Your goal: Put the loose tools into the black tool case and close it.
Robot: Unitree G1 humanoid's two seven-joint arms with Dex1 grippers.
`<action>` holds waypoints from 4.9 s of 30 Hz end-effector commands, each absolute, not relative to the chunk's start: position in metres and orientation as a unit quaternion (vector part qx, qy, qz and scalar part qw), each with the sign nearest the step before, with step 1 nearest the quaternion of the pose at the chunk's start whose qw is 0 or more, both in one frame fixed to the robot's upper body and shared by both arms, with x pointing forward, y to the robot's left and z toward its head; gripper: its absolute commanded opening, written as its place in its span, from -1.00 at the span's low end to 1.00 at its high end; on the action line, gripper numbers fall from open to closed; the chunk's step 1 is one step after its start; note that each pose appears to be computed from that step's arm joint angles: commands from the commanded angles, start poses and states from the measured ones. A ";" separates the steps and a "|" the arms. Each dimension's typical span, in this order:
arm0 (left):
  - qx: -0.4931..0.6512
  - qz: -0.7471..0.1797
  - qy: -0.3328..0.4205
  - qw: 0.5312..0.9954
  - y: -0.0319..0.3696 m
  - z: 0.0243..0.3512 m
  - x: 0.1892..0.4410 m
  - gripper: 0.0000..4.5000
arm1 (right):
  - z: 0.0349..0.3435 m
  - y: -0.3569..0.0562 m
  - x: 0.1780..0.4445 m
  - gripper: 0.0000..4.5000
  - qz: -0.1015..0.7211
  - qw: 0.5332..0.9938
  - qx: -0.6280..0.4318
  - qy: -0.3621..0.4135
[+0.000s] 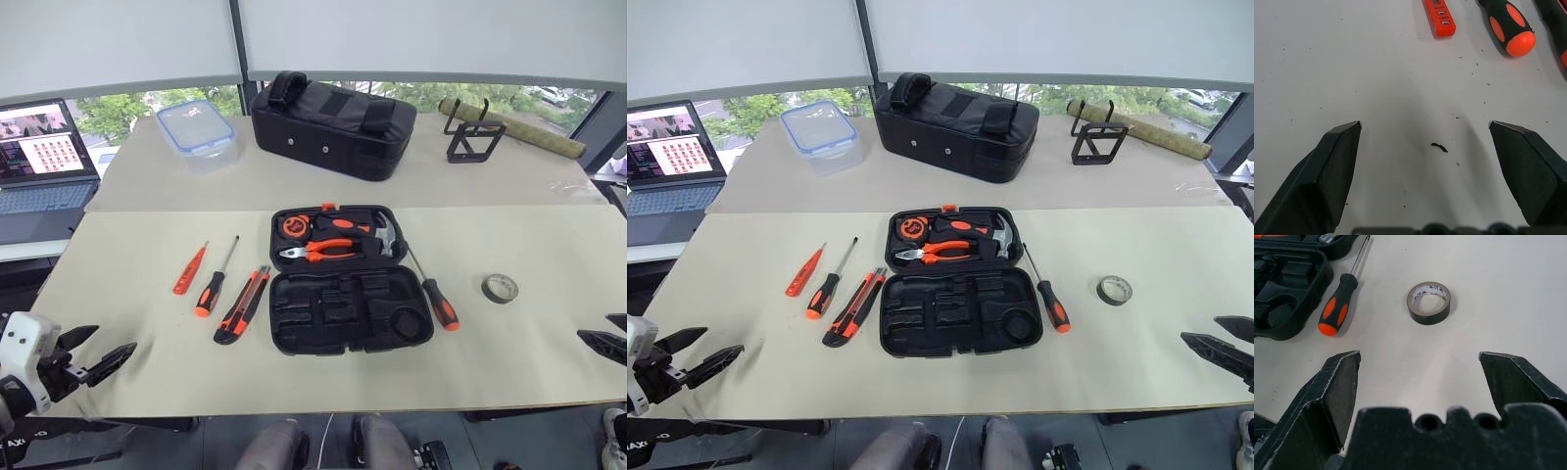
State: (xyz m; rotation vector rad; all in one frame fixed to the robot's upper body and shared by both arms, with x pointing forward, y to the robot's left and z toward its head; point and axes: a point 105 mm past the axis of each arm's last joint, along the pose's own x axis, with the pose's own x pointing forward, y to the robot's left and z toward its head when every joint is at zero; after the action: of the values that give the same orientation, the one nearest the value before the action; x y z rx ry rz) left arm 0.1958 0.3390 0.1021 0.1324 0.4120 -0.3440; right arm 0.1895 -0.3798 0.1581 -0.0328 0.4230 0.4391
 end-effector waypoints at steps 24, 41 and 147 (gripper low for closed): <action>0.027 -0.156 0.270 0.950 0.202 0.120 0.287 1.00 | 0.229 -0.153 0.245 1.00 0.530 0.837 -0.129 0.052; 0.041 -0.101 0.302 0.947 0.217 0.087 0.289 -0.59 | 0.221 -0.153 0.248 1.00 0.545 0.827 -0.127 0.046; 0.359 -0.597 0.180 0.694 0.065 0.167 0.349 0.26 | 0.199 -0.167 0.227 1.00 0.496 0.848 -0.171 0.074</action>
State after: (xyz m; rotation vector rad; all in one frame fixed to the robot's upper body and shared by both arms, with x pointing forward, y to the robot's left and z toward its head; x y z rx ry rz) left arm 0.3413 0.0693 0.1355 0.7896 0.5011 -1.3724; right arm 0.2291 -0.1683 0.1863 -0.3223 0.2245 1.0498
